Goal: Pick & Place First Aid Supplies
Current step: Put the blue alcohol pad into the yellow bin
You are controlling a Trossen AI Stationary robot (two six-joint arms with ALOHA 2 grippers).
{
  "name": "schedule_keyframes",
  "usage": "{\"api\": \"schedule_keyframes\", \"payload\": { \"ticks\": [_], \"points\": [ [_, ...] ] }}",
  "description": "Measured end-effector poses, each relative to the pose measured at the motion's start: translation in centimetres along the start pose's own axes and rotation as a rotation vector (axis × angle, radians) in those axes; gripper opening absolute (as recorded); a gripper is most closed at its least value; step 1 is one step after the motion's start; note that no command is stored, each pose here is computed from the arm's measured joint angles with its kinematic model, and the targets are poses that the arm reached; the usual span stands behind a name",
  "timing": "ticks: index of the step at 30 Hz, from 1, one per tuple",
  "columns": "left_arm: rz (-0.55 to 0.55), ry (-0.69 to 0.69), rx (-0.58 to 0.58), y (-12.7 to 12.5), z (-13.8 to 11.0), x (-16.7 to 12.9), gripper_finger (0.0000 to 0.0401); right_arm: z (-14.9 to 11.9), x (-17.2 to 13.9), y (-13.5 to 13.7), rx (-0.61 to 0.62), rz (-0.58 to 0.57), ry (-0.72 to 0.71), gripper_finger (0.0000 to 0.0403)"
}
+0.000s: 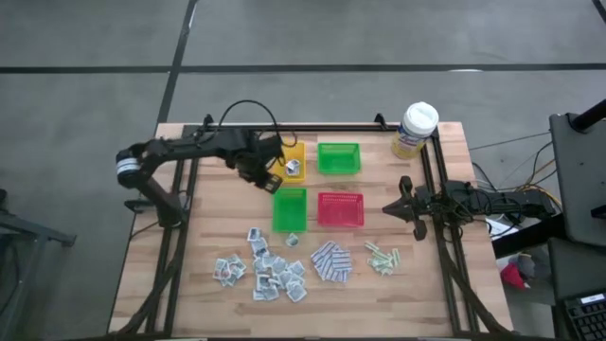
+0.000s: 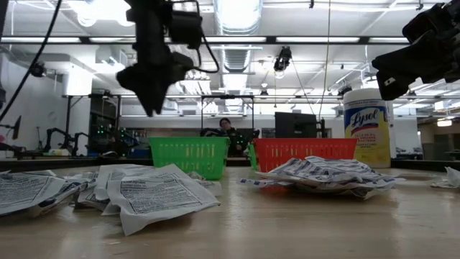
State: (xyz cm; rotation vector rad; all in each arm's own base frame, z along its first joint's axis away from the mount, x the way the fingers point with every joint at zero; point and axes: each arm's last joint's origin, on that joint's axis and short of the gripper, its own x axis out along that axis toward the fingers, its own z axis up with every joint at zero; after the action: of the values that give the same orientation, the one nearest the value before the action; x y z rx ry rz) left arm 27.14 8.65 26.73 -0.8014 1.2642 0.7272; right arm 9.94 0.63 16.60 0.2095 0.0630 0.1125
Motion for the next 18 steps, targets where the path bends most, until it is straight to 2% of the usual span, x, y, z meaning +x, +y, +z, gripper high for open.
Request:
{"api": "schedule_keyframes", "payload": {
  "ticks": [13,18],
  "points": [
    [0.013,0.040,-0.091,0.7,-8.0,0.3,0.0110,0.0,0.0,0.0,0.000,0.000,-0.001,0.0028],
    [-0.053,0.021,-0.039,0.3,-10.7,1.0,0.0110,0.0,0.0,0.0,0.000,0.001,-0.001,0.0028]
  ]
}}
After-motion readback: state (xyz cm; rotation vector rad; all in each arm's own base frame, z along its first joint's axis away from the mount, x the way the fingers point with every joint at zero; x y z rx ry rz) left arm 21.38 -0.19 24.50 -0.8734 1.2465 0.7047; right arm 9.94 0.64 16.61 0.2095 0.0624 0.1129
